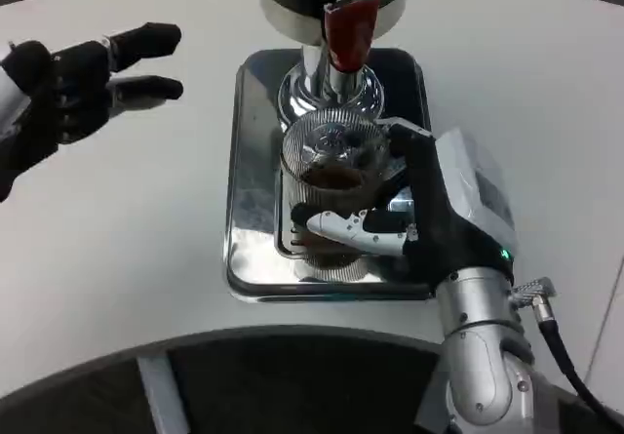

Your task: Grasp the cup under the faucet to collect the drink, then remove the cup.

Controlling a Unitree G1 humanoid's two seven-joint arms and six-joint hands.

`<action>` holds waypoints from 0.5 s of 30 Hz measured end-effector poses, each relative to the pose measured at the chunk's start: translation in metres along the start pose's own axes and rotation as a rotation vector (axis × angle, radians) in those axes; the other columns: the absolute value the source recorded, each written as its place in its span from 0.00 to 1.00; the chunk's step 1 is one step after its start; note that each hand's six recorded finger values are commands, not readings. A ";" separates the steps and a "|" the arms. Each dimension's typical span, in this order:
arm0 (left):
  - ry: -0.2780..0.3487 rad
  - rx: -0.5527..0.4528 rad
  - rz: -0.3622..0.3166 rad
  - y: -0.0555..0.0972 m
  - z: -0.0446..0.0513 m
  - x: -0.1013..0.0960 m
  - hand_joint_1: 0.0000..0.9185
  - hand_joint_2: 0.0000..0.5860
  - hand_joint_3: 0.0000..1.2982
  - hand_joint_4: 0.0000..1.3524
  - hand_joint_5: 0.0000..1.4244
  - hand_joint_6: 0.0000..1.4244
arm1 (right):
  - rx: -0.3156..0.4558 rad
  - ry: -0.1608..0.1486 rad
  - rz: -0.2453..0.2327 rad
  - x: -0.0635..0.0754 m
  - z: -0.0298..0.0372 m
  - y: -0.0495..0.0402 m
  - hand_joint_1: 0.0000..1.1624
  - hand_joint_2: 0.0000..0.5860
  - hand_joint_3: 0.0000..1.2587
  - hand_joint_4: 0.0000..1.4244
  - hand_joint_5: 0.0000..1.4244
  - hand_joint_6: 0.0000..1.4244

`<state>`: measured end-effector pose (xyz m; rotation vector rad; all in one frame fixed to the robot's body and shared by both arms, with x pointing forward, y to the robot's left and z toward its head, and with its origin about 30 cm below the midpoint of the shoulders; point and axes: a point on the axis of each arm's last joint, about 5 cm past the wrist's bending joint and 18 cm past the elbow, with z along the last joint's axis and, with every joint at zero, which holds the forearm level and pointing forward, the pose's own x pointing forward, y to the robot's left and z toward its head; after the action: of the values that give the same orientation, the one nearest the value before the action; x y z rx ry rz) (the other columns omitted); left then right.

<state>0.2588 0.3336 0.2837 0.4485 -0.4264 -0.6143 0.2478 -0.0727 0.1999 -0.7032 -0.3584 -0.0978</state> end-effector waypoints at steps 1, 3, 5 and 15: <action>0.000 0.002 -0.002 -0.001 -0.0004 0.000 0.00 0.09 0.11 0.02 0.09 0.04 | 0.000 -0.002 0.009 0.000 0.0008 -0.0016 0.86 0.28 0.79 0.78 0.81 0.92; -0.003 0.009 -0.006 -0.001 -0.0003 0.001 0.00 0.09 0.10 0.01 0.08 0.03 | 0.001 -0.012 0.019 -0.001 0.0026 -0.0042 0.87 0.26 0.80 0.78 0.81 0.92; -0.008 0.025 -0.015 -0.003 0.0001 0.001 0.00 0.09 0.10 0.00 0.08 0.03 | 0.005 -0.025 0.026 -0.003 0.0048 -0.0071 0.87 0.26 0.80 0.78 0.81 0.92; 0.012 0.087 -0.065 -0.017 -0.0049 -0.003 0.00 0.09 0.06 0.00 0.03 0.01 | 0.013 -0.043 0.060 -0.019 0.0086 -0.0197 0.87 0.25 0.80 0.78 0.81 0.94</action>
<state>0.2517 0.3248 0.2704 0.5502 -0.4293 -0.6575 0.2236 -0.0827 0.2114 -0.7032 -0.3783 -0.0237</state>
